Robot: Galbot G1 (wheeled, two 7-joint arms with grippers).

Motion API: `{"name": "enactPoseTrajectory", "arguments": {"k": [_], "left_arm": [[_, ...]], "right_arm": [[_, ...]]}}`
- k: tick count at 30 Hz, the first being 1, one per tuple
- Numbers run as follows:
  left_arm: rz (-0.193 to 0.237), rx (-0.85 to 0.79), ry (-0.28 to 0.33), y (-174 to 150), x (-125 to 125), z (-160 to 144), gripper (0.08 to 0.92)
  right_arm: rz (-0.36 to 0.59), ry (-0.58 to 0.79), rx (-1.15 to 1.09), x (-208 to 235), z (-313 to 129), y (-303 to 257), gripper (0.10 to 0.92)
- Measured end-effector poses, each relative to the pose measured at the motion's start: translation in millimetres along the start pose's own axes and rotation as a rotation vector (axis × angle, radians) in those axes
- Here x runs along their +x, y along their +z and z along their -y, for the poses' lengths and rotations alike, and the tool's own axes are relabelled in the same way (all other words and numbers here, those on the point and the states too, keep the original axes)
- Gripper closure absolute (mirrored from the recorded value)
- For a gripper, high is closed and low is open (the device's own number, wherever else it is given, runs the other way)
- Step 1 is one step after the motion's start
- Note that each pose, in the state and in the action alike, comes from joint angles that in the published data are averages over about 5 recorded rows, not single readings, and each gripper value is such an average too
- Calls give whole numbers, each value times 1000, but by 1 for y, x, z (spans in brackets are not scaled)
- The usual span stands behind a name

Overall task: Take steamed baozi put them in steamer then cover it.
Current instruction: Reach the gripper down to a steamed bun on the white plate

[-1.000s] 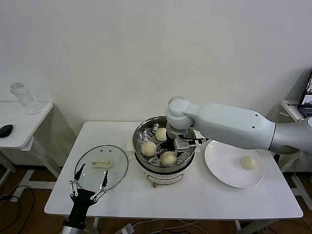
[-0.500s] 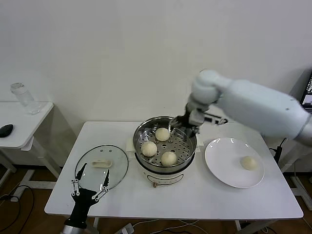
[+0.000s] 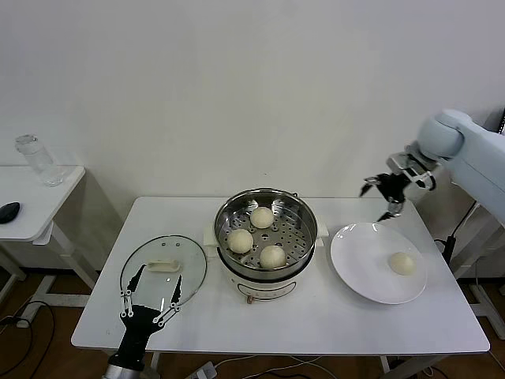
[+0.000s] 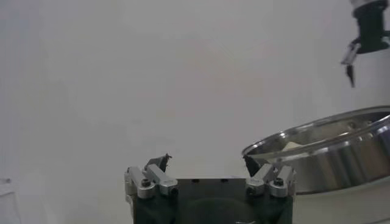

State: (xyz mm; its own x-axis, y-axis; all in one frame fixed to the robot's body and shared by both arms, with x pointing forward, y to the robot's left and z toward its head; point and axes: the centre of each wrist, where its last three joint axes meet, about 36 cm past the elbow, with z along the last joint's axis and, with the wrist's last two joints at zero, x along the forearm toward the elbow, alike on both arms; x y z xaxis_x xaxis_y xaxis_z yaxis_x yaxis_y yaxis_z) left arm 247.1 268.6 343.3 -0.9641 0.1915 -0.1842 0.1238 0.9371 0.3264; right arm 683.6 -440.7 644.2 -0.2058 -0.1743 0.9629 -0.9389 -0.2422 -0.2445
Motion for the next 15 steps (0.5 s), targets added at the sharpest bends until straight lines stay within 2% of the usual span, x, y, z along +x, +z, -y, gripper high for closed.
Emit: {"name": "enactPoseTrajectory", "arguments": {"k": [7, 15], "left_arm": [[-6, -1, -2, 0, 2, 0, 177], [-14, 1, -6, 4, 4, 1, 177]], "right_arm": [[-25, -30, -158, -45, -37, 54, 200], [-43, -68, -253, -89, -70, 81, 200]]}}
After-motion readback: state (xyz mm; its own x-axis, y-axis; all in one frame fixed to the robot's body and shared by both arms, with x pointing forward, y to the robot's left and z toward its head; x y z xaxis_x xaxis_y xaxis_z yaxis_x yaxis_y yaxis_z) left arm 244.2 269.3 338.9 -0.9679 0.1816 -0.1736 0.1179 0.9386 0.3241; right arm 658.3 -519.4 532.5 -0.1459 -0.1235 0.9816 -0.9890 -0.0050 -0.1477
